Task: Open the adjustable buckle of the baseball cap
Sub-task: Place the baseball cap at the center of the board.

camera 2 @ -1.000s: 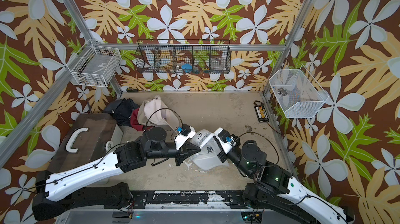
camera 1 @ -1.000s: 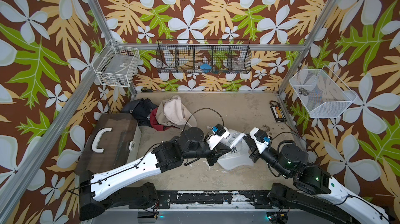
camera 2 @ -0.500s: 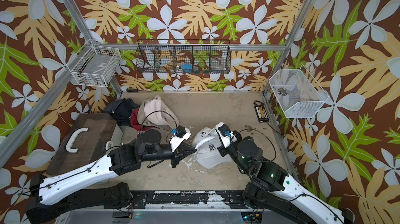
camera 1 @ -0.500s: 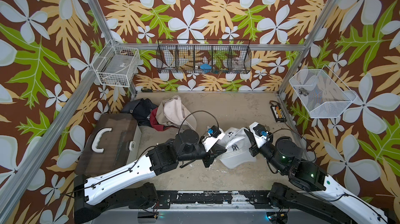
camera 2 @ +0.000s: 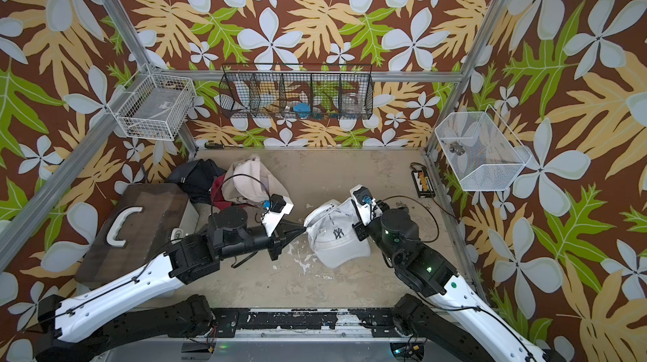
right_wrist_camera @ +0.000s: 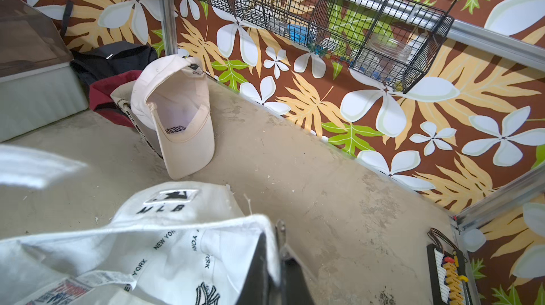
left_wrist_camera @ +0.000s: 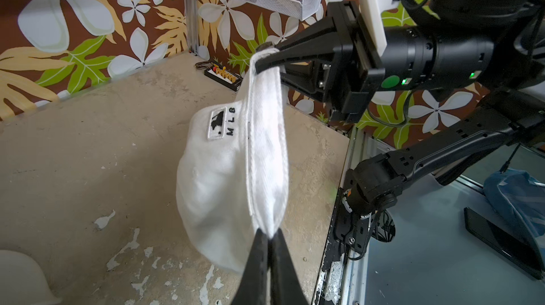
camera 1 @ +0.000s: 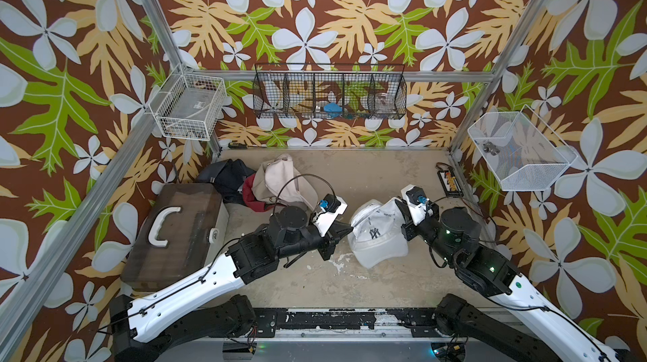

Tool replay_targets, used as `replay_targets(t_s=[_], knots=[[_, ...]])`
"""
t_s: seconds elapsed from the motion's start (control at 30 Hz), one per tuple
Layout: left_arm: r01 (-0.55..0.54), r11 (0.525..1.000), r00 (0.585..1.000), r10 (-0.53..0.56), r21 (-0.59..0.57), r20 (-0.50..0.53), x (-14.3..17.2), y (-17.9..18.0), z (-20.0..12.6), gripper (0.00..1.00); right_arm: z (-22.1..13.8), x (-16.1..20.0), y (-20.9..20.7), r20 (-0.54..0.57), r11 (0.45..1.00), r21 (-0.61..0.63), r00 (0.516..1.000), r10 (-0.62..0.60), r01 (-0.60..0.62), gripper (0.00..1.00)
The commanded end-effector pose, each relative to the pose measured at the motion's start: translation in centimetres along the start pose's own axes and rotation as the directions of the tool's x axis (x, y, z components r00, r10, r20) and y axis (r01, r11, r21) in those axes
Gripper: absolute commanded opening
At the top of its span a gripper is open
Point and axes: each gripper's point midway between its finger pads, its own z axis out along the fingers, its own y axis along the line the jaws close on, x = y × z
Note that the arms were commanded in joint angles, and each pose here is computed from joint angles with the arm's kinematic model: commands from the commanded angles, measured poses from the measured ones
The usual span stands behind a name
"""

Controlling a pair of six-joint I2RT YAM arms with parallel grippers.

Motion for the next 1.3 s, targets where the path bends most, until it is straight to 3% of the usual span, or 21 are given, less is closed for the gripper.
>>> replay_targets(t_s=[0.0, 0.37, 0.87, 1.27], knots=[[0.006, 0.998, 0.998, -0.002, -0.057, 0.062, -1.6, 1.1, 0.0, 0.0, 0.0, -1.6, -0.5, 0.053, 0.999, 0.021, 0.998, 0.023, -0.024, 0.0], [0.048, 0.974, 0.991, -0.018, -0.222, 0.135, -3.4, 6.0, 0.6, 0.0, 1.8, -0.4, -0.6, -0.006, 0.998, 0.03, 0.999, 0.049, -0.048, 0.0], [0.164, 0.94, 0.975, -0.108, -0.3, 0.193, -4.9, 13.3, 2.3, 0.0, 4.9, -0.2, -4.2, -0.013, 0.976, 0.082, 0.979, 0.205, -0.204, 0.0], [0.158, 0.924, 0.978, -0.098, -0.347, 0.185, -6.7, 17.2, 5.2, 0.0, 8.0, -0.7, -6.2, -0.033, 0.967, 0.099, 0.97, 0.24, -0.236, 0.0]])
